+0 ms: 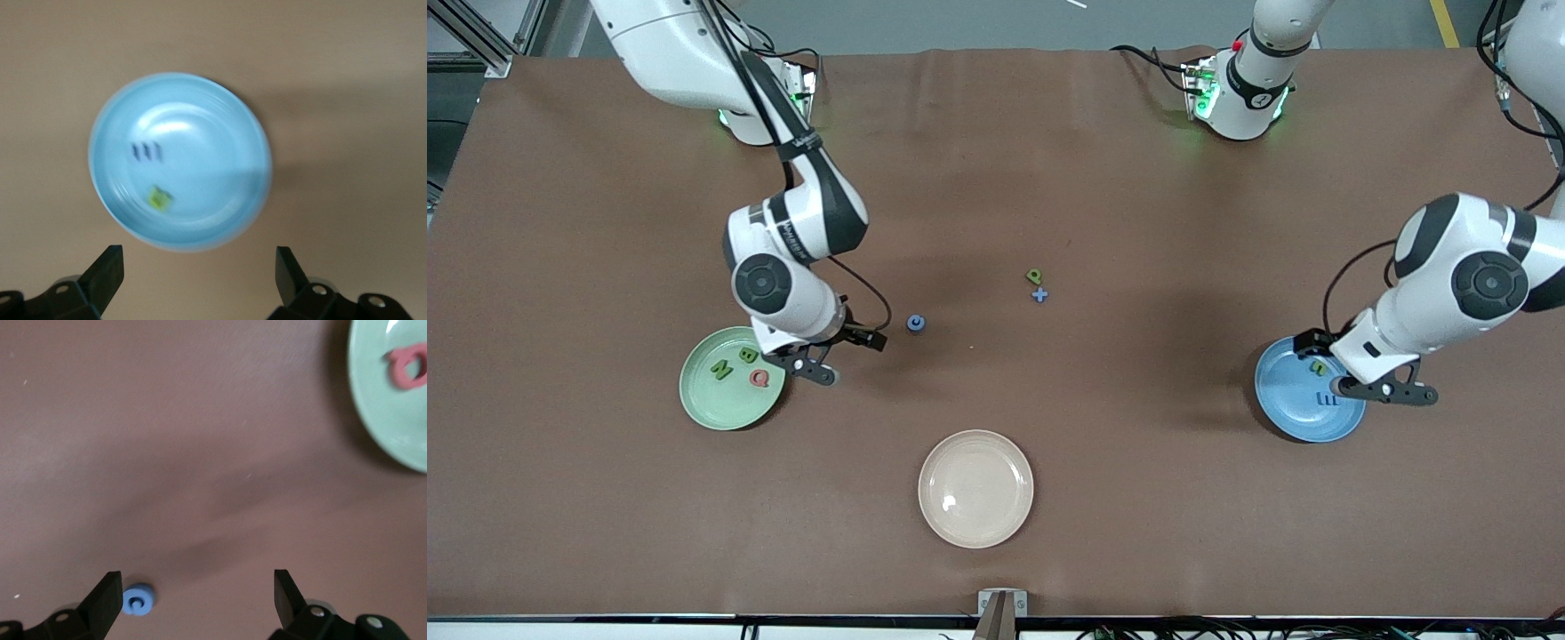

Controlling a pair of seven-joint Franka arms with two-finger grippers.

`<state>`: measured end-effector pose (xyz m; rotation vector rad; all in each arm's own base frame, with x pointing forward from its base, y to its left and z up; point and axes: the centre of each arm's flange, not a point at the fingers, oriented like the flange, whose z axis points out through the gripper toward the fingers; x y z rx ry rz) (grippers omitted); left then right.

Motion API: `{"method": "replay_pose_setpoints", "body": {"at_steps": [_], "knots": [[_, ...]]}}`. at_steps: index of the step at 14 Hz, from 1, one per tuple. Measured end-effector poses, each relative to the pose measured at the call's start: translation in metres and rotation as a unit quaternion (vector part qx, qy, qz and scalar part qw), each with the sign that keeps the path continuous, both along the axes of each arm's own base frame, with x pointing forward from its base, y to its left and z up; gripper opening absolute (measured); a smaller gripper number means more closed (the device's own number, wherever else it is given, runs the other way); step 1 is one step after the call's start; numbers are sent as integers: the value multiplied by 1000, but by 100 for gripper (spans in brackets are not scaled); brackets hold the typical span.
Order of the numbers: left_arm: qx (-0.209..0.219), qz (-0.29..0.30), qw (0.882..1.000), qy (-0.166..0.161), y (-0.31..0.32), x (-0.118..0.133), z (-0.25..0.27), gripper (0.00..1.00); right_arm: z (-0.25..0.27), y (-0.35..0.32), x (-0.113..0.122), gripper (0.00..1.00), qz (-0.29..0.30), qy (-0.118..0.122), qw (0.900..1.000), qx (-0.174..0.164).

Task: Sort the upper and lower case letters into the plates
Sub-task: 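Release the m and reach the x while the right gripper grasps C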

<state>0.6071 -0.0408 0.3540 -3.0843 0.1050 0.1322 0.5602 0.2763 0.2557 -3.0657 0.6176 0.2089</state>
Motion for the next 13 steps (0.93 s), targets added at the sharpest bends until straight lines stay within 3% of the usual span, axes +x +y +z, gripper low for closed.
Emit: {"method": "replay_pose_setpoints", "body": {"at_steps": [4, 7, 10, 13], "knots": [[0, 123, 992, -2, -77, -21, 29, 100, -21, 25, -26, 98, -27, -22, 999, 0], [0, 160, 987, 4, -138, -38, 26, 100, -28, 40, -38, 92, -45, -35, 998, 3], [-14, 204, 979, 21, -220, -71, 33, 100, -41, 53, -45, 80, -55, -42, 998, 3], [-6, 221, 975, 22, -295, -115, 35, 100, -54, 63, -53, 75, -61, -43, 997, 1]]}}
